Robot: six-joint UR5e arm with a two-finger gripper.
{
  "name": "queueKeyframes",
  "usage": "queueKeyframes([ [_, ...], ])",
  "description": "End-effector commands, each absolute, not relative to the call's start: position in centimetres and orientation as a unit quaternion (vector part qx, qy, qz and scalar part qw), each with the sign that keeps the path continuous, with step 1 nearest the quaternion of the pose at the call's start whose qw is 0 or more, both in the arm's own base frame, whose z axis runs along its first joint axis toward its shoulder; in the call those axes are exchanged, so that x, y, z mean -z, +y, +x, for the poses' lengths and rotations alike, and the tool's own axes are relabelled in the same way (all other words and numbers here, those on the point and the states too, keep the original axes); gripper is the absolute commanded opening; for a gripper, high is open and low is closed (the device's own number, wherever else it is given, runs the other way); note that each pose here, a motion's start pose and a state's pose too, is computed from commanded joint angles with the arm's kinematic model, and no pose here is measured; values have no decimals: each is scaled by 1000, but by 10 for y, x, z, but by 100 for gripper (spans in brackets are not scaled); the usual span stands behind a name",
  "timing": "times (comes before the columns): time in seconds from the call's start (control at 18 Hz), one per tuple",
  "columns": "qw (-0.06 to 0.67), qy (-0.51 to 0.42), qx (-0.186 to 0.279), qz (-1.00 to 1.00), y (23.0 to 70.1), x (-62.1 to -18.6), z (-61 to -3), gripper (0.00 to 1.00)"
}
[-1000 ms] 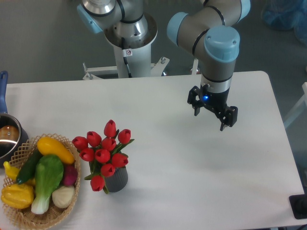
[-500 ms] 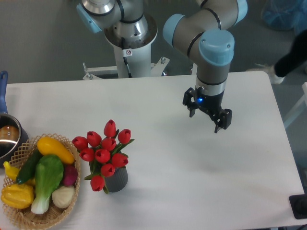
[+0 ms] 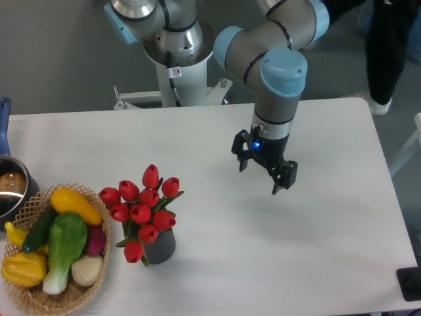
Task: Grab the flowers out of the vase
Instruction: 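Swing the gripper over the tulip stems above the grey vase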
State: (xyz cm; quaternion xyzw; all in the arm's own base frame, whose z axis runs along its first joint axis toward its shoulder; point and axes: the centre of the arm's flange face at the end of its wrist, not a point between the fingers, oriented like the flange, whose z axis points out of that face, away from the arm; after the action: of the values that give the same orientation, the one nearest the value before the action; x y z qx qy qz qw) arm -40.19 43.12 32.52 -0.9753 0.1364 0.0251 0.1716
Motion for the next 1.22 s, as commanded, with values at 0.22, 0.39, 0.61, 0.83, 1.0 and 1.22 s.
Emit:
queueKeyframes([
  [0.22, 203, 148, -7, -968, 448, -329, -384, 100],
  [0.39, 231, 126, 24, -965, 453, -322, -375, 100],
  [0.61, 246, 127, 34, -960, 454, -323, -369, 100],
  [0.83, 331, 118, 93, -932, 459, -322, -363, 100],
  [1.0, 402, 97, 131, -901, 451, -325, -369, 100],
  [1.22, 470, 94, 163, -863, 456, -336, -369, 100],
])
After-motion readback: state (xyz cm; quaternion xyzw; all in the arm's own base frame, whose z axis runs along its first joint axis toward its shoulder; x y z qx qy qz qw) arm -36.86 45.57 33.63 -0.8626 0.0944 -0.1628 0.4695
